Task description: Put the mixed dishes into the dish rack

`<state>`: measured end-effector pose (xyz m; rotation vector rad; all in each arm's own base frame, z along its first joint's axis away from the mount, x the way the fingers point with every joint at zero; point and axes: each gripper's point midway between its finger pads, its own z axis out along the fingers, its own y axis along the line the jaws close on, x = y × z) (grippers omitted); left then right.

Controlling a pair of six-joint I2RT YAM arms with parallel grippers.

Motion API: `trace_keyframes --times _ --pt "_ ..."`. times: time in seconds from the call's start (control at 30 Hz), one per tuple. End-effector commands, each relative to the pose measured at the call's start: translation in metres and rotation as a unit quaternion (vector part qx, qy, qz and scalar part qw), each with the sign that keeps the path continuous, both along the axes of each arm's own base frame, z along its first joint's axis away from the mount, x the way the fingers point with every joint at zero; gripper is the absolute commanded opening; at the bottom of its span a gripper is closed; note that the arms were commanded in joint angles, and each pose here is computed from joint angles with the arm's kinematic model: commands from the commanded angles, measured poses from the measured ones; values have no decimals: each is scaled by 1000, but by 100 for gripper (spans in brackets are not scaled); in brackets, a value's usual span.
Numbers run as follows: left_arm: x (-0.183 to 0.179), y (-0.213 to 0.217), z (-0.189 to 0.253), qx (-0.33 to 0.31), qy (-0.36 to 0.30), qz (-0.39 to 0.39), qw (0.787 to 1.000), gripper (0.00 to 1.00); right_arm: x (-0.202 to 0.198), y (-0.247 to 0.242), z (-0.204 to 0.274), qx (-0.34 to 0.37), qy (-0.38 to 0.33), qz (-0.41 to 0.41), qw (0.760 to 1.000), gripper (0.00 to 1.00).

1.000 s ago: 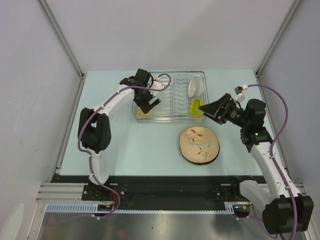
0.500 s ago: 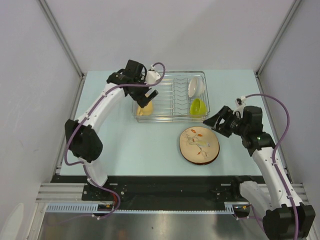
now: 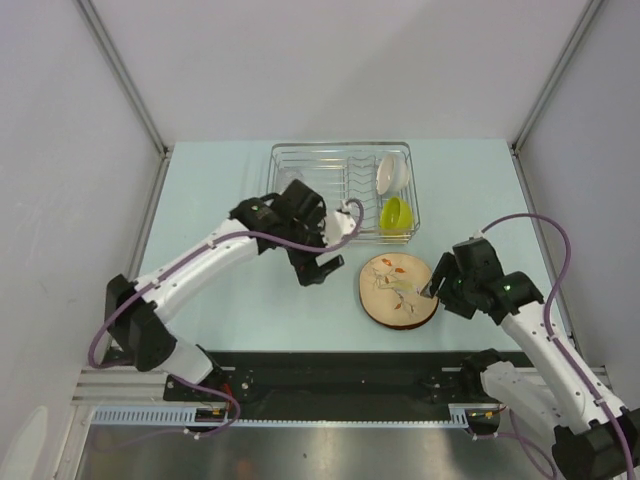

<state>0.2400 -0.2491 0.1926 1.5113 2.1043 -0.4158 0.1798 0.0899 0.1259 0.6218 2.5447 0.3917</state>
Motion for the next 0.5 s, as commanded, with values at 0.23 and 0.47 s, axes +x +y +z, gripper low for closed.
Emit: trace_keyframes --times 0.23,0.47 --pt "16 -60 -61 5 -15 -54 998 100 14 -23 -35 -79 18 -132 988 77" --pt "39 -79 -89 18 -39 -82 996 100 38 -21 -49 -18 -23 -164 986 77"
